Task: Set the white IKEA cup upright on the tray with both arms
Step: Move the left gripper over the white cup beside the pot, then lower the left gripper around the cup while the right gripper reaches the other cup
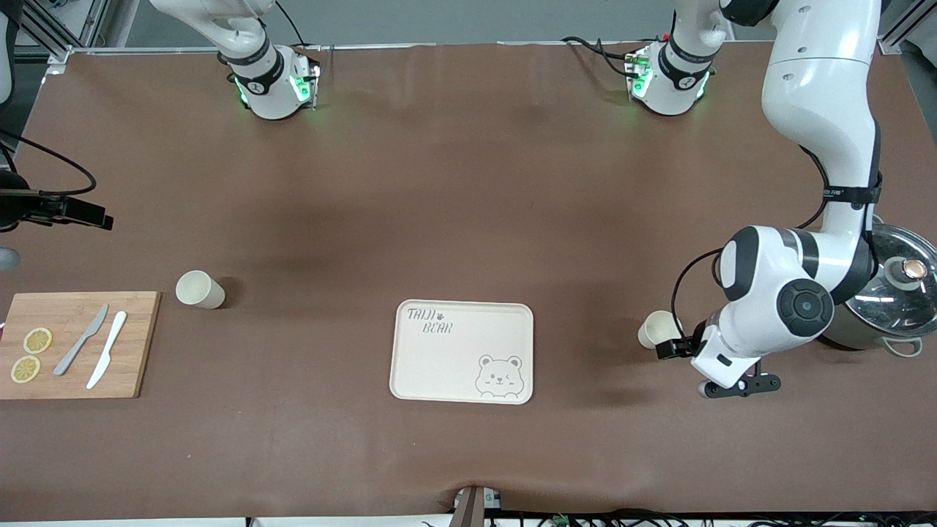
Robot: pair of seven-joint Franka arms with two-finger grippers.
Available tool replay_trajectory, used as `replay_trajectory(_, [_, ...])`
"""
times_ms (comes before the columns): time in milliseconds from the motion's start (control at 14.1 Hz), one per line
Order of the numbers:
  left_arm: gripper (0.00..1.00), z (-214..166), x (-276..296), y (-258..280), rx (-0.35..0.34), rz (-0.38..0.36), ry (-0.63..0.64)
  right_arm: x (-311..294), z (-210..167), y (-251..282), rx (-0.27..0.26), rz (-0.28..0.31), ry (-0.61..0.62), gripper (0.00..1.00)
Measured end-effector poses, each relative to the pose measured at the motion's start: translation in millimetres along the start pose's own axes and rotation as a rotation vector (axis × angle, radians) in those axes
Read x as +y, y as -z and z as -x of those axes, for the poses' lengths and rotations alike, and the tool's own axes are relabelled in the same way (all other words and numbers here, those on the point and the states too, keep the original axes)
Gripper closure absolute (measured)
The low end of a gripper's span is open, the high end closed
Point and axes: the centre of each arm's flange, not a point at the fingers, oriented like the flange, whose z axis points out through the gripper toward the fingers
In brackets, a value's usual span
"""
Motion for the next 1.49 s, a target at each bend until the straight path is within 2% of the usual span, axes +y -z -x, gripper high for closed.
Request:
replay_trajectory(425, [0.0,18,-4,1,-0.024,-0.007,0.0,12,-14,-25,-0.046,-0.002,-0.022,0.0])
replay_trajectory(920, [0.0,37,-12,-24,0.023,0.004,0.003,13,-32,-56,-0.1,0.002,-0.025,0.0])
replay_trajectory(1204, [0.0,40,-17,-34,0.028,0.005,0.01,14,-37,-65,-0.112,0.003,-0.025,0.0])
replay_trajectory(1487, [0.0,42,-20,-38,0.031,0.005,0.012,15,-46,-86,-0.147,0.006,-0.028,0.0])
